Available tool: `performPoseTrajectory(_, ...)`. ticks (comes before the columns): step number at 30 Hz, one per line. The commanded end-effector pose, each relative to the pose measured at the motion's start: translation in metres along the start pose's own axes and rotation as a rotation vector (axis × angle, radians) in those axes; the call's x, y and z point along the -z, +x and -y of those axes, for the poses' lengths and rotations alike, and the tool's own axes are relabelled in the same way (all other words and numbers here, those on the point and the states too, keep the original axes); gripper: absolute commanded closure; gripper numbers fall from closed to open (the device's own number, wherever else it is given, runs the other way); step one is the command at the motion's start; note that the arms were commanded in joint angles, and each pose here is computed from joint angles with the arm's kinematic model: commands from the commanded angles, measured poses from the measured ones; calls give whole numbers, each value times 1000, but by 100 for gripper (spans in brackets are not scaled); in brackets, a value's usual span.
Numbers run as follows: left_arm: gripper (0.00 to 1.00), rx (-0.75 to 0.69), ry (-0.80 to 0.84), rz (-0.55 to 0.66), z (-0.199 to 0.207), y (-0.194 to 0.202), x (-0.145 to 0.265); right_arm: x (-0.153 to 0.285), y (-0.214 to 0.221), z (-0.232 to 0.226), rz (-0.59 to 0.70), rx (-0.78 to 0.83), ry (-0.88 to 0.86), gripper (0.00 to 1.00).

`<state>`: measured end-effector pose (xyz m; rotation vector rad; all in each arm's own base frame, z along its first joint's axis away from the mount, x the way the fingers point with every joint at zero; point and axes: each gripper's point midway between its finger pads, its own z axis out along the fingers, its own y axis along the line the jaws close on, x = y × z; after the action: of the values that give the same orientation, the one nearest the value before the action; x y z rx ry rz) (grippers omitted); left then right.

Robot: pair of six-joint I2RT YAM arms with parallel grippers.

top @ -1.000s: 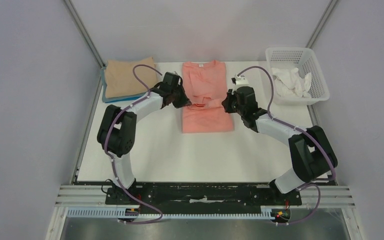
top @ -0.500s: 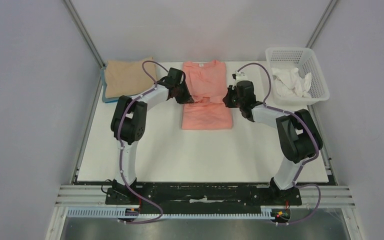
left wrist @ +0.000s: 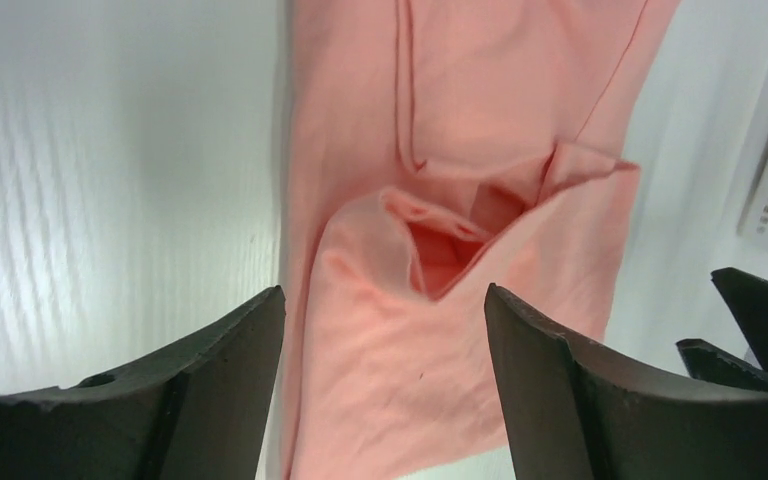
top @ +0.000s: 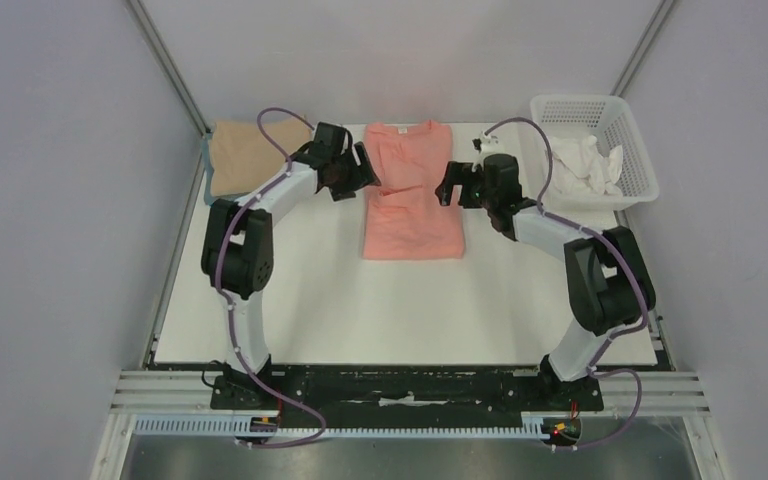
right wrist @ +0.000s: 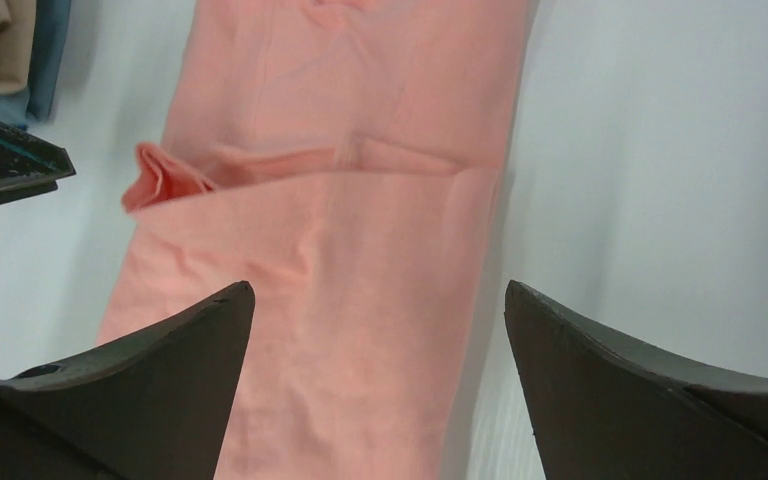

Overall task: Fold and stack the t-shirts
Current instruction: Fold the folded rectangular tshirt in 1/3 of the way, then grab one side of the 2/3 rectangular tshirt with both arms

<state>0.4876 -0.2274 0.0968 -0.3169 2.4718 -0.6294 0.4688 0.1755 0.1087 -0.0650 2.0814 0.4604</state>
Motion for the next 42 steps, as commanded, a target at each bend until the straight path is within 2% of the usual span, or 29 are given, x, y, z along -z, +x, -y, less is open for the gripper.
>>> performPoseTrajectory(1, 20, -28, 0, 10, -8, 25, 31, 38, 8, -6, 18, 2, -31, 2)
performPoseTrajectory(7, 19, -8, -38, -124, -37, 109, 39, 75, 70, -13, -91, -60, -106, 2)
performPoseTrajectory(12, 26, 26, -56, -145, -53, 142, 45, 93, 105, -10, -157, -99, -104, 2)
performPoseTrajectory(15, 34, 41, -61, -159, -57, 148, 40, 92, 117, -5, -181, -123, -78, 4)
performPoseTrajectory(18, 45, 45, -59, -189, -59, 158, 33, 88, 122, -9, -184, -136, -109, 12)
performPoseTrajectory(22, 54, 47, -63, -218, -62, 168, 29, 82, 133, -6, -205, -169, -97, 21)
performPoseTrajectory(26, 69, 49, -44, -242, -60, 174, 25, 80, 143, -7, -234, -186, -107, 37)
performPoseTrajectory(27, 75, 51, -41, -247, -60, 176, 24, 81, 145, -6, -236, -188, -107, 40)
performPoseTrajectory(29, 96, 53, -54, -256, -64, 181, 21, 82, 149, -5, -245, -195, -103, 48)
performPoseTrajectory(32, 98, 53, -78, -263, -71, 185, 18, 80, 152, -3, -245, -190, -99, 51)
performPoseTrajectory(38, 98, 54, -83, -255, -75, 188, 19, 72, 157, -4, -241, -178, -112, 65)
performPoseTrajectory(41, 98, 50, -81, -244, -75, 187, 21, 68, 160, 3, -241, -157, -85, 75)
performPoseTrajectory(42, 98, 49, -77, -241, -75, 186, 21, 67, 161, 4, -241, -155, -81, 84)
